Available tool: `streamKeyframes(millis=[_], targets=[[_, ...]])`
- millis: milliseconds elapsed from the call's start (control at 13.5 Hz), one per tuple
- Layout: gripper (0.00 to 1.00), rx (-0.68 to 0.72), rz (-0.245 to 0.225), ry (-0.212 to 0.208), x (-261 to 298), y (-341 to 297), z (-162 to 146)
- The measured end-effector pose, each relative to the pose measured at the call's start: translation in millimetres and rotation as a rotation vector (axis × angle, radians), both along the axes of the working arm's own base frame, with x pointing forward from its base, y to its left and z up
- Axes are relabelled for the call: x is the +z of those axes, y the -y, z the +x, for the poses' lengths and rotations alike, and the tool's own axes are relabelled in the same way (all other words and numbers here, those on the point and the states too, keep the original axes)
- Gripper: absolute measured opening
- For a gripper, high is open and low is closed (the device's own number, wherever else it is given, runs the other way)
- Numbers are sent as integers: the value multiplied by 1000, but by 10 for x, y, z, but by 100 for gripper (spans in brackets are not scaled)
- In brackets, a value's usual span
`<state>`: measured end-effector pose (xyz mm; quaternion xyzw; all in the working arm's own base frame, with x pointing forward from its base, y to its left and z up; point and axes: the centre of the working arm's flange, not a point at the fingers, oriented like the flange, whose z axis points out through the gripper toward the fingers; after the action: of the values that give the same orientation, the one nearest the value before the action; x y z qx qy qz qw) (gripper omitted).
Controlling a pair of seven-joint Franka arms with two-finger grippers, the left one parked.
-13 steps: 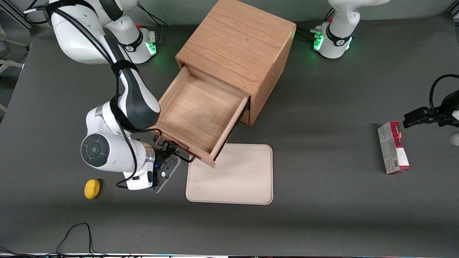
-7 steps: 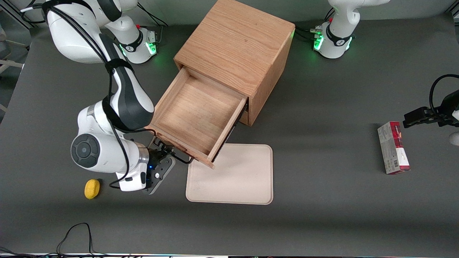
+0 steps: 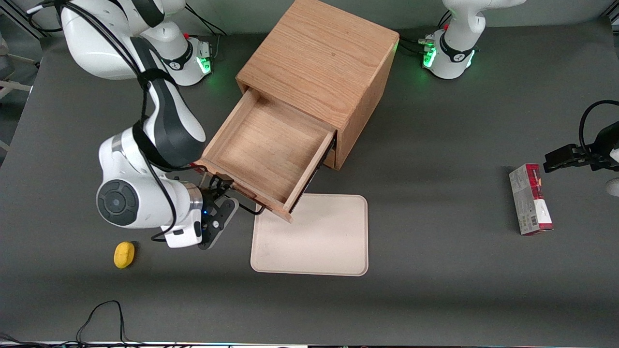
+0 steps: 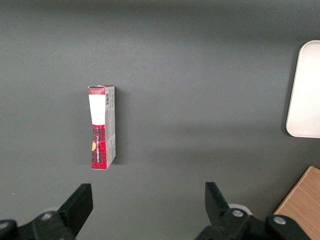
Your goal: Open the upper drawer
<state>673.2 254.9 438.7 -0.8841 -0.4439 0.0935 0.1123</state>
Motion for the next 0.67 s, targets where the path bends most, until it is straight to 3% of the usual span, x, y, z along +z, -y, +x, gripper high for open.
streamKeyframes(millis=[371, 520, 669], targets=[[100, -21, -32, -31, 958, 507, -322], [100, -55, -70, -32, 1196, 811, -445], [100, -79, -136, -38, 1243, 1065, -567]])
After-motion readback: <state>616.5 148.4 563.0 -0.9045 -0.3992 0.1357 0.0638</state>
